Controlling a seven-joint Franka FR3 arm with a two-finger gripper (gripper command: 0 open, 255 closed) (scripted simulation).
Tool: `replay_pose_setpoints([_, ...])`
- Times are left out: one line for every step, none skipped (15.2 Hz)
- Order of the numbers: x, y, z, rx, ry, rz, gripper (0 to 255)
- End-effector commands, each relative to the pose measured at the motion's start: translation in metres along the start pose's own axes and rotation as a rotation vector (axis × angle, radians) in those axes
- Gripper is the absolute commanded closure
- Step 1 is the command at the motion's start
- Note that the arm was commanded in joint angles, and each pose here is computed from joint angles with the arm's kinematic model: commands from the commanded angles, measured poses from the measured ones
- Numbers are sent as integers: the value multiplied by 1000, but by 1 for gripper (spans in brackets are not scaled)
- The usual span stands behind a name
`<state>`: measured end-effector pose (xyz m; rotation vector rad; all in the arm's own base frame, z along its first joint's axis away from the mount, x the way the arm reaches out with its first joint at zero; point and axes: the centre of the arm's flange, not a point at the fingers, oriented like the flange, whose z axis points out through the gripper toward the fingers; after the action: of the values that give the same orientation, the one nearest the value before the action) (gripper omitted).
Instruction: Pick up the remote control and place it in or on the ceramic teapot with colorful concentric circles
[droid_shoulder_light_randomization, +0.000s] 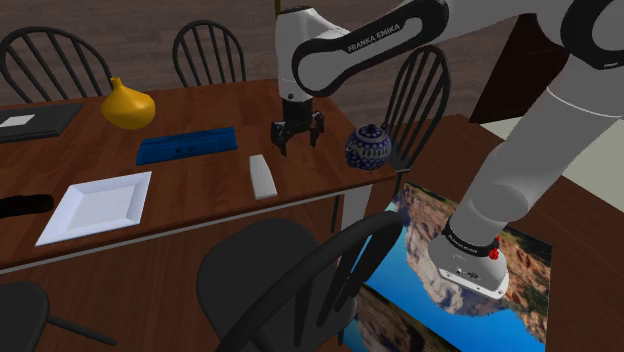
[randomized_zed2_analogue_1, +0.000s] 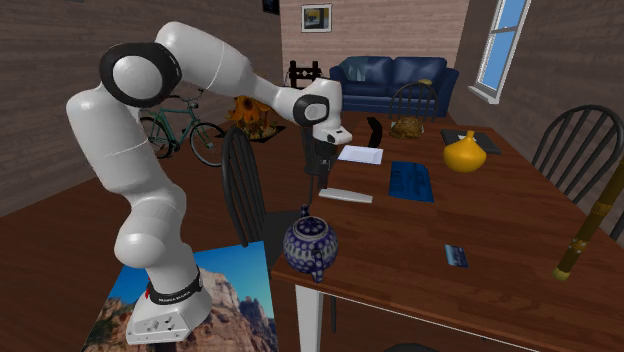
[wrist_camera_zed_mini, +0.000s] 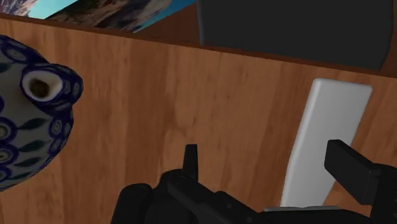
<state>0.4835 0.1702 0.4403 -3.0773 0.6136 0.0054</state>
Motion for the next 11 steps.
replay_pose_setpoints([13, -20, 13, -1, -1, 34, 0])
replay_pose_setpoints([20, -30, 20, -2, -1, 50, 0])
replay_pose_setpoints([27, -39, 26, -3, -2, 66, 0])
replay_pose_setpoints([34, -48, 32, -4, -2, 81, 0])
replay_pose_setpoints([42, -57, 39, -5, -2, 97, 0])
replay_pose_setpoints([49, -66, 45, -6, -3, 113, 0])
replay_pose_setpoints([57, -75, 52, -7, -3, 129, 0])
replay_pose_setpoints([65, -84, 58, -7, -3, 144, 0])
replay_pose_setpoints([72, -93, 65, -8, -4, 160, 0])
replay_pose_setpoints([81, -101, 71, -9, -4, 176, 0])
replay_pose_setpoints([83, -103, 73, -10, -4, 180, 0])
